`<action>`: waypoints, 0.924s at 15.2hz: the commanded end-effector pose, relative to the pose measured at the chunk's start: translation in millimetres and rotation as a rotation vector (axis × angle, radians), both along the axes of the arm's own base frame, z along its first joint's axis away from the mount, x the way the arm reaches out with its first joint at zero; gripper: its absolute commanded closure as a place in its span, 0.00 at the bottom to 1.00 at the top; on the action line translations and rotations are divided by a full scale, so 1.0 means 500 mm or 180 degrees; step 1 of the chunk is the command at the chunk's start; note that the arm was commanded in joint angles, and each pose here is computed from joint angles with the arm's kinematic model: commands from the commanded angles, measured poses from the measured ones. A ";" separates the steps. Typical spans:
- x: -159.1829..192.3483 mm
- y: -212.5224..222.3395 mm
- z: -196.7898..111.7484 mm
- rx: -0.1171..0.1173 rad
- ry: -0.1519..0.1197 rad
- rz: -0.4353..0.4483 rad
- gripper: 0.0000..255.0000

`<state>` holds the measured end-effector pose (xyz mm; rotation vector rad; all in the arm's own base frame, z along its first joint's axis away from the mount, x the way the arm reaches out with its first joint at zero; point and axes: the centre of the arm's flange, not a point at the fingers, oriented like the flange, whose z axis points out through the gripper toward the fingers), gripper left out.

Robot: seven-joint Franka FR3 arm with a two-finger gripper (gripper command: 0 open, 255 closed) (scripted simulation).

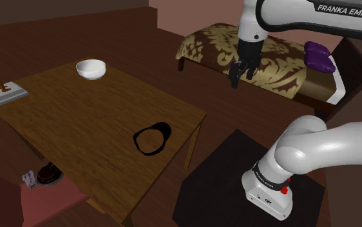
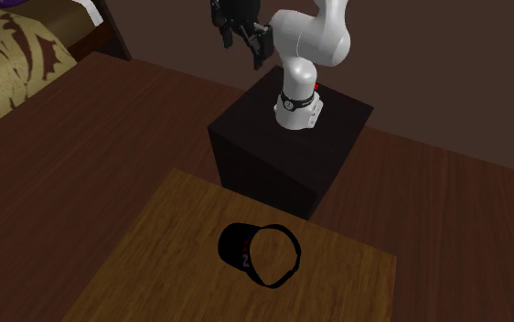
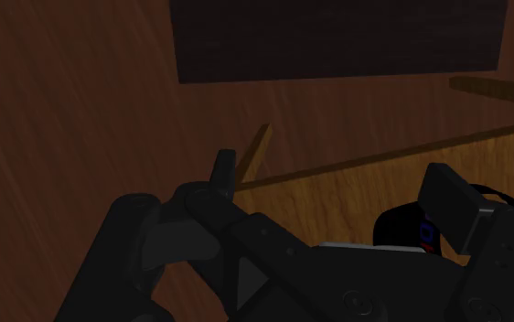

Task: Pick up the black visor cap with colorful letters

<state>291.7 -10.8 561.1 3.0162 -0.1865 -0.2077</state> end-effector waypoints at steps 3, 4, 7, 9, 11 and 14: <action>0.025 0.035 -0.036 -0.0067 -0.0024 0.0025 0.00; 0.038 0.052 -0.054 -0.0100 -0.0036 0.0037 0.00; 0.075 0.102 -0.108 -0.0200 -0.0073 0.0075 0.00; 0.100 0.135 -0.146 -0.0266 -0.0097 0.0100 0.00; 0.126 0.168 -0.183 -0.0333 -0.0121 0.0124 0.00; 0.163 0.215 -0.241 -0.0433 -0.0158 0.0162 0.00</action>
